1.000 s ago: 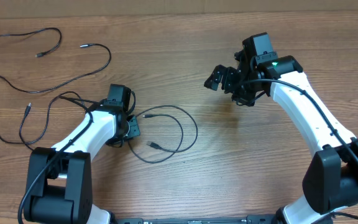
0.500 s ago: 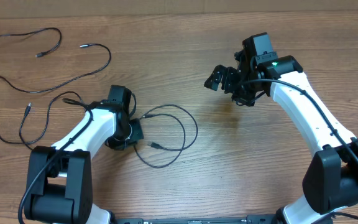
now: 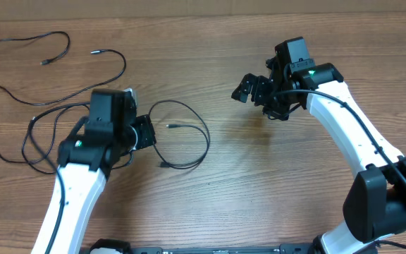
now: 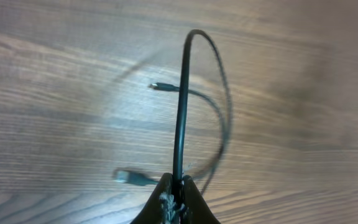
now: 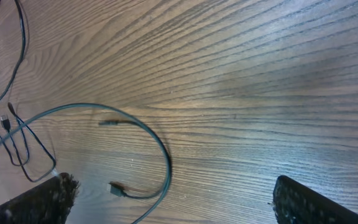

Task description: Untangle cables

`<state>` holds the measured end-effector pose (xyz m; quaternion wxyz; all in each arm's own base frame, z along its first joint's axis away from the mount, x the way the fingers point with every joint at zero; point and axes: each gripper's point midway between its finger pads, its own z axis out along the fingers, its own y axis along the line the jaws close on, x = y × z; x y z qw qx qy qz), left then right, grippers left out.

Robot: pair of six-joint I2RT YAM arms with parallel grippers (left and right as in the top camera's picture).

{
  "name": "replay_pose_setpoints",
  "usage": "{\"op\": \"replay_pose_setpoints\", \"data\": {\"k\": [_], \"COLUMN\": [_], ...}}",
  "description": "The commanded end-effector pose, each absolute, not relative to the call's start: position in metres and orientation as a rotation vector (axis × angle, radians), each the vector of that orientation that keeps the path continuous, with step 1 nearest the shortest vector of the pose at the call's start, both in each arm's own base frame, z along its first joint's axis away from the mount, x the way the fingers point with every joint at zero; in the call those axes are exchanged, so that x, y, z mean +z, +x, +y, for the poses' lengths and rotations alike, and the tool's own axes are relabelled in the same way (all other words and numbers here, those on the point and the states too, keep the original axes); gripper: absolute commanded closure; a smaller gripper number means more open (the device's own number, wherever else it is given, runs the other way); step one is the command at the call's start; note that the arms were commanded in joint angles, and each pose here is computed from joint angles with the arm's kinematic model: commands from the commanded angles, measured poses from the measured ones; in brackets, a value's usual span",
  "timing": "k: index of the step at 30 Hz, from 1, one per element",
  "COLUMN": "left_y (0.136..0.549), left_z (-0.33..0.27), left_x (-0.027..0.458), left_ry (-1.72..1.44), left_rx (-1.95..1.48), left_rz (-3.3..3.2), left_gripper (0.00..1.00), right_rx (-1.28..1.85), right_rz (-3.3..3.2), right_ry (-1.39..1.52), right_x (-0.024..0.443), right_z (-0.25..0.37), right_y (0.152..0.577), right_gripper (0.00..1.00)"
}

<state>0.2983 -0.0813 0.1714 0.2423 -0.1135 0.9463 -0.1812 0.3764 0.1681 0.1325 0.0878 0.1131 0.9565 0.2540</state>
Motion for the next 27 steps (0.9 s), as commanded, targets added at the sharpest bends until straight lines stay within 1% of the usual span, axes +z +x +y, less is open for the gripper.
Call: {"op": "replay_pose_setpoints", "data": {"k": [1, 2, 7, 12, 18, 23, 25, 27], "left_y": [0.295, 0.294, 0.286, 0.280, 0.275, 0.272, 0.272, 0.272], "left_z": [-0.088, -0.092, -0.106, -0.111, -0.130, -0.133, -0.134, -0.133], "left_x": [0.215, 0.231, 0.266, 0.279, 0.297, 0.297, 0.297, 0.296], "left_ry": [-0.328, -0.307, -0.232, -0.239, -0.133, -0.120, -0.117, -0.125], "left_rx": [-0.612, -0.661, -0.794, -0.864, -1.004, -1.027, -1.033, -1.023], "left_rz": [2.445, 2.386, 2.265, 2.227, 2.177, 2.181, 2.182, 2.185], "left_gripper": [0.96, 0.96, 0.96, 0.96, 0.96, 0.96, 0.96, 0.96], "right_rx": [0.753, 0.753, 0.753, 0.753, 0.754, 0.940, 1.096, 1.271], "right_rz": [2.807, 2.807, 2.807, 2.807, 2.807, 2.822, 2.804, 2.758], "right_ry": [0.328, 0.328, 0.328, 0.328, 0.329, 0.337, 0.260, 0.091], "right_x": [0.145, 0.145, 0.145, 0.145, 0.145, 0.154, 0.165, 0.180], "right_z": [0.166, 0.166, 0.166, 0.166, 0.166, 0.185, 0.200, 0.217], "right_y": [0.381, 0.381, 0.381, 0.381, 0.381, 0.372, 0.367, 0.358], "right_gripper": [0.00, 0.00, 0.00, 0.00, 0.00, 0.00, 0.00, 0.00]}}
